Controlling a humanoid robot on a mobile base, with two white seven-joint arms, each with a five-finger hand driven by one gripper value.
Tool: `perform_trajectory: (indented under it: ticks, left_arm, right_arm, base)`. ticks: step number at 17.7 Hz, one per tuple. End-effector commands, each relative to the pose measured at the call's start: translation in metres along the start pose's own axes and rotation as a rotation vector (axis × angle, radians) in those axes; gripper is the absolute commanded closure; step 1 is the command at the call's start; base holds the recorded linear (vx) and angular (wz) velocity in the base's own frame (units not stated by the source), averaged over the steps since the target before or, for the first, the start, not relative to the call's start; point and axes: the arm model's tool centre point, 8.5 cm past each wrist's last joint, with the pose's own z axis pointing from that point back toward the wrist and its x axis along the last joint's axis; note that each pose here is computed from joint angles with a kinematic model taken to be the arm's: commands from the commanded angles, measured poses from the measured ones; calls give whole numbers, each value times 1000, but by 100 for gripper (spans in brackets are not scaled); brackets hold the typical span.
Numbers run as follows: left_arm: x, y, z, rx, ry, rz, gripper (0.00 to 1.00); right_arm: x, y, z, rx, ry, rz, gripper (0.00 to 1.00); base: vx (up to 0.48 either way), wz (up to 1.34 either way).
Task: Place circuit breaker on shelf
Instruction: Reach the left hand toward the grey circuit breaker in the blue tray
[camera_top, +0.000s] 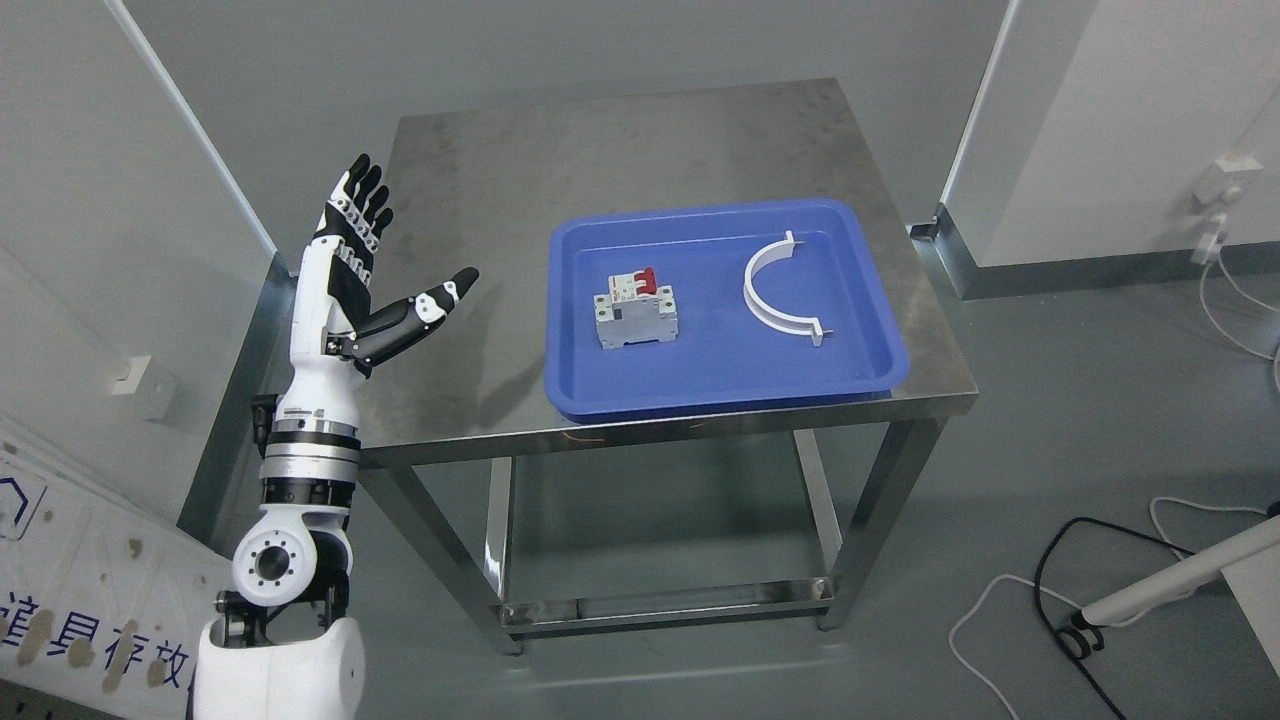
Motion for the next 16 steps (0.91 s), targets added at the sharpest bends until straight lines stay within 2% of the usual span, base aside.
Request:
perform_trajectory:
  ticks: [1, 5, 7, 10, 13, 16]
  left_arm:
    - [0, -4, -2, -85, 2, 15, 0]
    - [-2, -10, -11, -128, 20, 6, 0]
    - [-14, -8, -16, -200, 65, -49, 0]
    - [-18, -8, -22, -358, 116, -223, 0]
    - [-14, -32, -42, -499, 135, -381, 0]
    - [-9, -39, -62, -524, 138, -457, 1]
  right_arm:
    - [1, -11, 0, -18, -1, 2, 0]
    - [1, -11, 0, -18, -1, 0, 0]
    - [1, -11, 0, -18, -1, 2, 0]
    - [1, -11, 0, -18, -1, 2, 0]
    - [1, -11, 0, -18, -1, 2, 0]
    - [1, -11, 0, -18, -1, 2, 0]
  base:
    - [0, 0]
    - [0, 0]
    - [0, 0]
    - [0, 0]
    - [0, 0]
    - [0, 0]
